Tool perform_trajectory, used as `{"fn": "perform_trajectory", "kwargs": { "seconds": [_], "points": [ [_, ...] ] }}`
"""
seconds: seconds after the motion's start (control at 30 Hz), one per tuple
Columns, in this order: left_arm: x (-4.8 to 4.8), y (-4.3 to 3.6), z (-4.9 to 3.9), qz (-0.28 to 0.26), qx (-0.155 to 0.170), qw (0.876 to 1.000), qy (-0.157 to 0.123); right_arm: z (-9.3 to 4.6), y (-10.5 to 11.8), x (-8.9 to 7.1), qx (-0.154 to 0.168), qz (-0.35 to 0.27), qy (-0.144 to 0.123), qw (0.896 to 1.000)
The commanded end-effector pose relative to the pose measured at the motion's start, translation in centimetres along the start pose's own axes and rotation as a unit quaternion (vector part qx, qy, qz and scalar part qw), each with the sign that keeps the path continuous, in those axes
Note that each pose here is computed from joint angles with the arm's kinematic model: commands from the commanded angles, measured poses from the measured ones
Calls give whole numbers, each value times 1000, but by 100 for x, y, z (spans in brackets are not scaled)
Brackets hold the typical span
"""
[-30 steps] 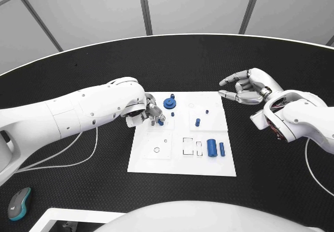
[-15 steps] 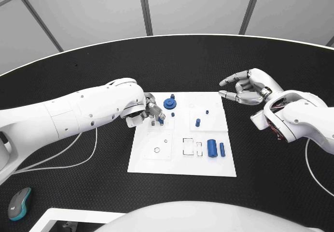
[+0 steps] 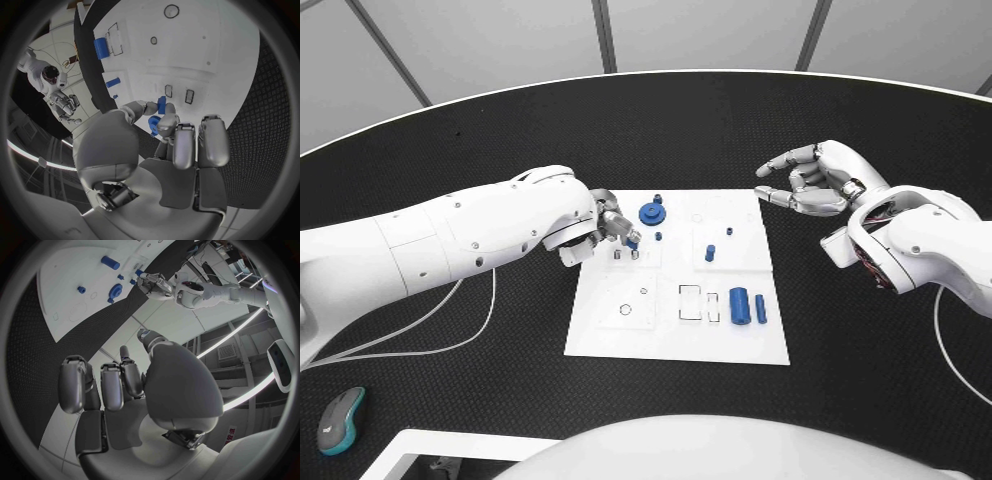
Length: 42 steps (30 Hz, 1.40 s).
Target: Assemble the parts on the task board
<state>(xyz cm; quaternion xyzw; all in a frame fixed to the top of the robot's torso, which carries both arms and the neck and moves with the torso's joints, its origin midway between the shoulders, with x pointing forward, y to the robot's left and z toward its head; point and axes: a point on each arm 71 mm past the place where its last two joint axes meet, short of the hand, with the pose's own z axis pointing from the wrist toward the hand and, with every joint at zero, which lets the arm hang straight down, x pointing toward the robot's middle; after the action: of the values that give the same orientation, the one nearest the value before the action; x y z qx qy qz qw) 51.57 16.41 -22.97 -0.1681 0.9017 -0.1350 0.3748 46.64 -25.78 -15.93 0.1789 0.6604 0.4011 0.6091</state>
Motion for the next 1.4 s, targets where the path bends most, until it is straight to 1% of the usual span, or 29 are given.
{"fn": "perform_trajectory", "kwargs": {
  "seconds": [0.03,0.13,0.27,0.5,0.73,1.4],
  "points": [
    [7,20,-4,-1,0,1000,-3,-1,-2,-2,0,0,0,1000],
    [21,43,-8,-4,-1,1000,-7,-2,-5,-6,0,0,-1,1000],
    [41,54,-6,-5,-1,1000,-8,-2,-5,-7,0,0,-1,1000],
    [89,65,6,-1,-3,1000,0,-3,-7,-9,1,-1,-1,1000],
    [138,58,17,4,-4,1000,9,-4,-7,-10,0,-1,-1,1000],
    [155,68,20,9,-8,1000,16,-3,-7,-9,0,-1,-1,1000]
  ]
}}
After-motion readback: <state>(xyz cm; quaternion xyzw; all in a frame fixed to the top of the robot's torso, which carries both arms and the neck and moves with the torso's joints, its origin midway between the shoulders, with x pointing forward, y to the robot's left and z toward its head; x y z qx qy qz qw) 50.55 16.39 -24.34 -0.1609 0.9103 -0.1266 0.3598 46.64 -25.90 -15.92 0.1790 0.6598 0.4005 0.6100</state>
